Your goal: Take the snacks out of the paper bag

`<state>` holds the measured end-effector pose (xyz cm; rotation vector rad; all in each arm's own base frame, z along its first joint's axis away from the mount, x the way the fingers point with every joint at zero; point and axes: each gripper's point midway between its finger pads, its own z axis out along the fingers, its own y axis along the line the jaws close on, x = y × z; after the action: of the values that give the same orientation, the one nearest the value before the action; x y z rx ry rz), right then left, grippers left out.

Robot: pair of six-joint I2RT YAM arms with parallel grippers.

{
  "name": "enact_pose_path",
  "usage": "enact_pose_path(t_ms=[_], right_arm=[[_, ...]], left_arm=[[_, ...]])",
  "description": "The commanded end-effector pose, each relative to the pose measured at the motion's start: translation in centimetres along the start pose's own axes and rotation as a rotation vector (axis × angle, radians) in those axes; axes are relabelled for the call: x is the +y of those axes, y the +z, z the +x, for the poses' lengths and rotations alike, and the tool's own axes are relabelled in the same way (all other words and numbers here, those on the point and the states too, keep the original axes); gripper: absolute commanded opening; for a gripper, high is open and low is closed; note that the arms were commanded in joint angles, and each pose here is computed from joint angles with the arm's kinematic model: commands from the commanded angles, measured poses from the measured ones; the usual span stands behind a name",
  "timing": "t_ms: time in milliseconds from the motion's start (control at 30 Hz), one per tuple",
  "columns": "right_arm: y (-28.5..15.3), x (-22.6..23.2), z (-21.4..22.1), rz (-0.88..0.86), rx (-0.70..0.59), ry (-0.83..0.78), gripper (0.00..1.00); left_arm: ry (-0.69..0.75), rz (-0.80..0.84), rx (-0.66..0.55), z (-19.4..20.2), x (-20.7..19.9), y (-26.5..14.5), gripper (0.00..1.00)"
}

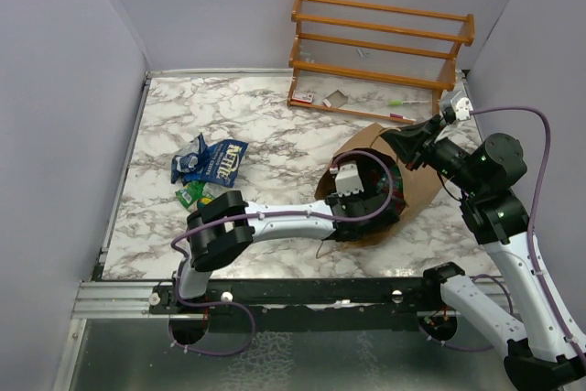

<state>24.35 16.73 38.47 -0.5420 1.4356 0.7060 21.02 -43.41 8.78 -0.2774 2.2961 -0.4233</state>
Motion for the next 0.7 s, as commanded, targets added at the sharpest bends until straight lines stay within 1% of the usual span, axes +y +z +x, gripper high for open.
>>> enact_pose_path(t_ms=[0, 200, 300, 433, 533, 567, 633, 667], right_arm=[[-0.1, 0.7, -1.2, -0.030, -0.038, -0.012, 0.02], [0.0, 0.8, -1.3, -0.034, -0.039, -0.010, 0.02], [0.0, 0.8, -1.3, -0.035, -0.039, -0.010, 0.02], [0.0, 0.9, -1.2, -0.043, -0.040, -0.004, 0.02], [0.0, 0.9, -1.2, -0.042, -0.039, -0.003, 0.02], [0.0, 0.9, -1.2, -0.041, -0.039, -0.002, 0.02], [-0.1, 0.9, -1.2, -0.041, -0.040, -0.003, 0.02], [-0.1, 0.9, -1.2, -0.040, -0.040, -0.003, 0.02]], left_arm=[[-0.050, -0.042, -0.025, -0.9, 1.1, 1.3, 0.58], [-0.080, -0.071, -0.049, -1.4, 1.4, 2.4, 0.56], [-0.056, -0.081, -0.083, -1.5, 1.7, 3.1, 0.55], [0.008, -0.134, -0.134, -1.5, 2.8, 4.2, 0.55], [0.022, -0.155, -0.135, -1.0, 3.4, 5.4, 0.55], [0.020, -0.147, -0.133, -1.0, 3.2, 5.7, 0.54], [0.025, -0.096, -0.147, -1.6, 2.0, 6.0, 0.47], [0.022, -0.071, -0.165, -2.1, 1.4, 5.9, 0.46]])
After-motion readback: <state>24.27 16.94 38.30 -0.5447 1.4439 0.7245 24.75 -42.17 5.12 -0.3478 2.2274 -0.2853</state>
